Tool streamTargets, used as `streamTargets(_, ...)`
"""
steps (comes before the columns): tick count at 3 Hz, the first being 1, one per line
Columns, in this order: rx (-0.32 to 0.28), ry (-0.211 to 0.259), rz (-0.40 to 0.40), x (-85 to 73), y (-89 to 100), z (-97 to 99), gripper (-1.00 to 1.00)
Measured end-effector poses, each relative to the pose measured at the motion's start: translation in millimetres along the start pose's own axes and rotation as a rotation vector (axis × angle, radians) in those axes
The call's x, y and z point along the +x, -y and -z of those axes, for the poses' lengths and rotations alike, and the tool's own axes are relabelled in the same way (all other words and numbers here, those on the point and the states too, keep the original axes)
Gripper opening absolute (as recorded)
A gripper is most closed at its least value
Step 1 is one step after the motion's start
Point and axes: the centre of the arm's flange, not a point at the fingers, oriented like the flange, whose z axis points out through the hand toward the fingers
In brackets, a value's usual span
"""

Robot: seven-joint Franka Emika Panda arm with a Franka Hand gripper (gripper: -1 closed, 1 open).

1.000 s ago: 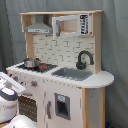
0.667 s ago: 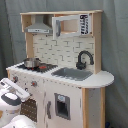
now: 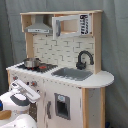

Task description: Play with the kitchen

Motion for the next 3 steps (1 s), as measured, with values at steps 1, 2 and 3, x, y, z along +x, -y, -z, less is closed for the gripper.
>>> streamTargets(1, -0.011, -0.01, -0.071, 16.0, -5.5, -12.7, 1.0)
streamTargets(2, -0.02, 0.0, -0.125, 21.4, -12.8, -32.2, 1.0)
streamTargets(3, -0.012, -0.01, -0.146, 35.1, -11.6, -50.9, 1.0)
